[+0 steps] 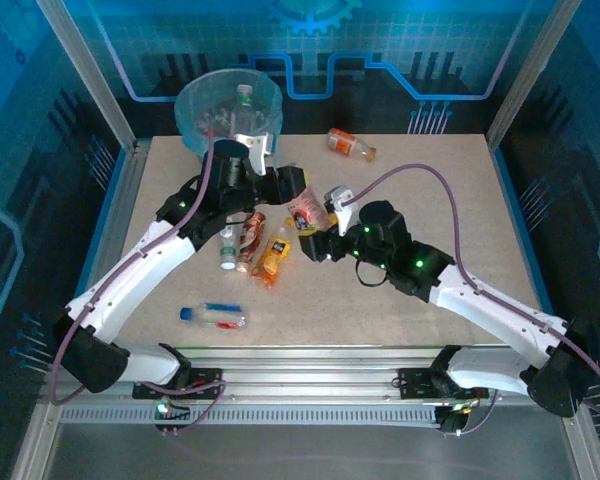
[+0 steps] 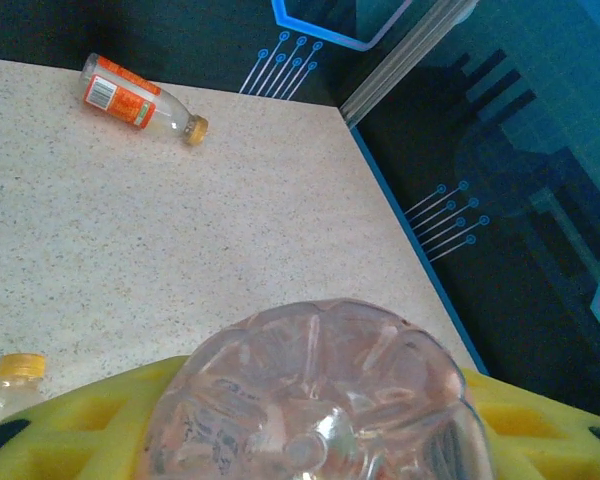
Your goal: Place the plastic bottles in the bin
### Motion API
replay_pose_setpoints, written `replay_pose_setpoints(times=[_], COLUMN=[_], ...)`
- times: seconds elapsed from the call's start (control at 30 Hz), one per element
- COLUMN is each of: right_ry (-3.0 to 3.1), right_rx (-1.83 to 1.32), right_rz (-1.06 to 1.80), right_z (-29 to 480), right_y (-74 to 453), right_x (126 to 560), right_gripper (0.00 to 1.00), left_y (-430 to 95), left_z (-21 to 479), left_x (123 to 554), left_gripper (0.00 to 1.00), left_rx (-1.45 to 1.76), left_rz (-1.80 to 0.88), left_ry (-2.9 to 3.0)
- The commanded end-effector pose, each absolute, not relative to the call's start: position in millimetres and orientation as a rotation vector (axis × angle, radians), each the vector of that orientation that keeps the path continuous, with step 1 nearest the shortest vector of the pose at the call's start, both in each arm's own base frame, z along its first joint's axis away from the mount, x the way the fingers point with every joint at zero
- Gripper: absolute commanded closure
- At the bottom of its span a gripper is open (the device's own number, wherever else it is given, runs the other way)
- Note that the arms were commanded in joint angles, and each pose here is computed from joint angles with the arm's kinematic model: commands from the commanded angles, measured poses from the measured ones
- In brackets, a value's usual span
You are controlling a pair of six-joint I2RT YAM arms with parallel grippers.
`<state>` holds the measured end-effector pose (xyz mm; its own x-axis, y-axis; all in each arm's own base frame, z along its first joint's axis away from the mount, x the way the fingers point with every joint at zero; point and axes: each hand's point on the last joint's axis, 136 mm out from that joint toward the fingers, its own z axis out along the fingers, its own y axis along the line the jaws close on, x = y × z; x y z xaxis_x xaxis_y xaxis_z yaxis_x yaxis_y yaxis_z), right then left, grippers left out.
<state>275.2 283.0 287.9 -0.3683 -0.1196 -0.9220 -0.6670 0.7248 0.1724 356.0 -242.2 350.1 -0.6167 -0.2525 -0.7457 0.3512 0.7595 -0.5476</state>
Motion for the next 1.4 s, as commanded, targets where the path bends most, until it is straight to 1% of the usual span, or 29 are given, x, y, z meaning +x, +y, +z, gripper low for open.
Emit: replay_pose_setpoints(times=[0.0, 0.07, 0.2, 0.3, 0.4, 0.47, 0.53, 0.7, 0.8, 0.97, 1.07, 1.27, 1.37], right_ry=[1.770, 1.746, 1.712, 1.709, 1.731, 1.748, 1.768, 1.811, 1.831, 1.851, 1.868, 1.892, 1.901], right_rx=[-0.534, -0.521, -0.521, -0.531, -0.530, -0.529, -0.530, -0.543, -0.551, -0.576, -0.591, -0.609, -0.620], right_rz=[0.623, 0.577, 0.509, 0.496, 0.496, 0.507, 0.512, 0.510, 0.496, 0.468, 0.455, 0.471, 0.467], right_z=[340, 352, 367, 368, 363, 359, 354, 344, 340, 335, 330, 328, 325], right_y=[279, 275, 272, 273, 274, 274, 274, 274, 274, 274, 276, 284, 287], right_x=[286, 292, 302, 306, 310, 310, 310, 311, 311, 316, 322, 331, 335], right_gripper=[0.05, 0.03, 0.01, 0.01, 0.01, 0.01, 0.01, 0.01, 0.01, 0.01, 0.01, 0.01, 0.01], left_y=[-214, -190, -120, -73, -48, -41, -39, -34, -28, -24, -23, -19, -21], left_z=[416, 444, 491, 509, 518, 521, 517, 480, 466, 460, 446, 404, 381], left_x=[363, 373, 403, 431, 461, 479, 501, 562, 588, 613, 626, 645, 652], left_gripper=[0.49, 0.48, 0.48, 0.48, 0.48, 0.48, 0.48, 0.48, 0.48, 0.47, 0.46, 0.43, 0.37], left_rx=[0.071, 0.044, -0.113, -0.192, -0.186, -0.154, -0.116, -0.027, -0.007, 0.008, 0.040, 0.089, 0.101], left_rz=[-0.717, -0.621, -0.444, -0.288, -0.137, -0.060, 0.016, 0.214, 0.321, 0.419, 0.464, 0.526, 0.512], left_ry=[1.880, 1.811, 1.682, 1.602, 1.536, 1.519, 1.529, 1.606, 1.616, 1.588, 1.601, 1.675, 1.726])
